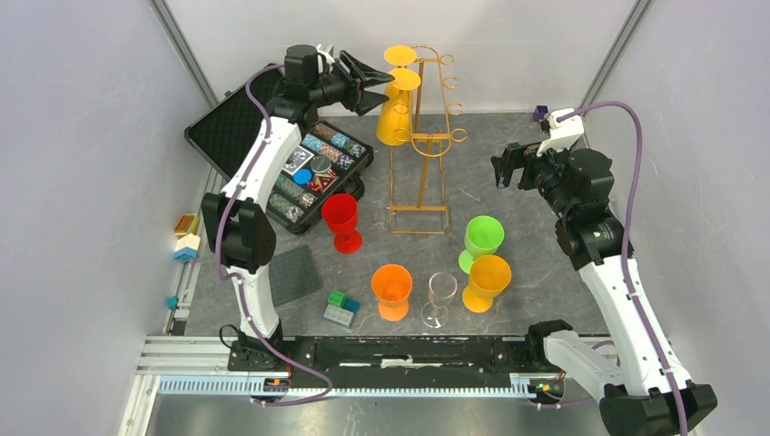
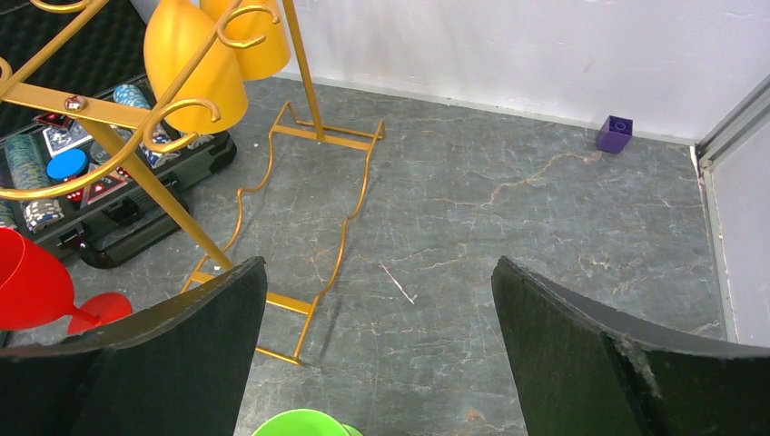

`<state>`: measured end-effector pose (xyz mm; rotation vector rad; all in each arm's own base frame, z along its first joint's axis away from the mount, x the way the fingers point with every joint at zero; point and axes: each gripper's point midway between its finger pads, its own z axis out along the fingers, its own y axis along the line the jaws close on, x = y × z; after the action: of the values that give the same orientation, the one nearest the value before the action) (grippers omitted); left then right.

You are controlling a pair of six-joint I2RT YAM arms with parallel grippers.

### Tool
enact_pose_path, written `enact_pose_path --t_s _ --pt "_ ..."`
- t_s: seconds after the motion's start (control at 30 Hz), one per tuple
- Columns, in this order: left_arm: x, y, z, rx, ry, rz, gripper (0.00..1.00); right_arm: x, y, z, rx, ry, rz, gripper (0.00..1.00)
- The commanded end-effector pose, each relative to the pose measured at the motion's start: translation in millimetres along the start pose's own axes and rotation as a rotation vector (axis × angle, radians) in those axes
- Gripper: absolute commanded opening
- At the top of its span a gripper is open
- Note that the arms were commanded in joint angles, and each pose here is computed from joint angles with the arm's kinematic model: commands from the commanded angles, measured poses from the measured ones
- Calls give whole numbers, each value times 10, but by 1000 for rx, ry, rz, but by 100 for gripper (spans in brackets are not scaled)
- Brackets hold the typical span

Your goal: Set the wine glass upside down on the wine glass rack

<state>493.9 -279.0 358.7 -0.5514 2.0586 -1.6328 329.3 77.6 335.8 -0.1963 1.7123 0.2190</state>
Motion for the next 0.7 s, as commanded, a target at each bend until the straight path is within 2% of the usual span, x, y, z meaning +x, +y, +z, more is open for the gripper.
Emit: enact_pose_path --t_s 0.0,0.3,0.5,0.67 --pt "110 -389 -348 52 -31 138 63 -115 -24 -52 10 -41 -10 98" --pt "179 -283 -721 -45 -68 234 64 -108 -9 -54 2 -38 -7 98" --pt "387 7 -1025 -170 -52 304 65 -97 16 -50 -10 -39 2 98" --pt "648 415 -1297 -294 -12 316 65 -88 36 -41 -19 -38 16 98"
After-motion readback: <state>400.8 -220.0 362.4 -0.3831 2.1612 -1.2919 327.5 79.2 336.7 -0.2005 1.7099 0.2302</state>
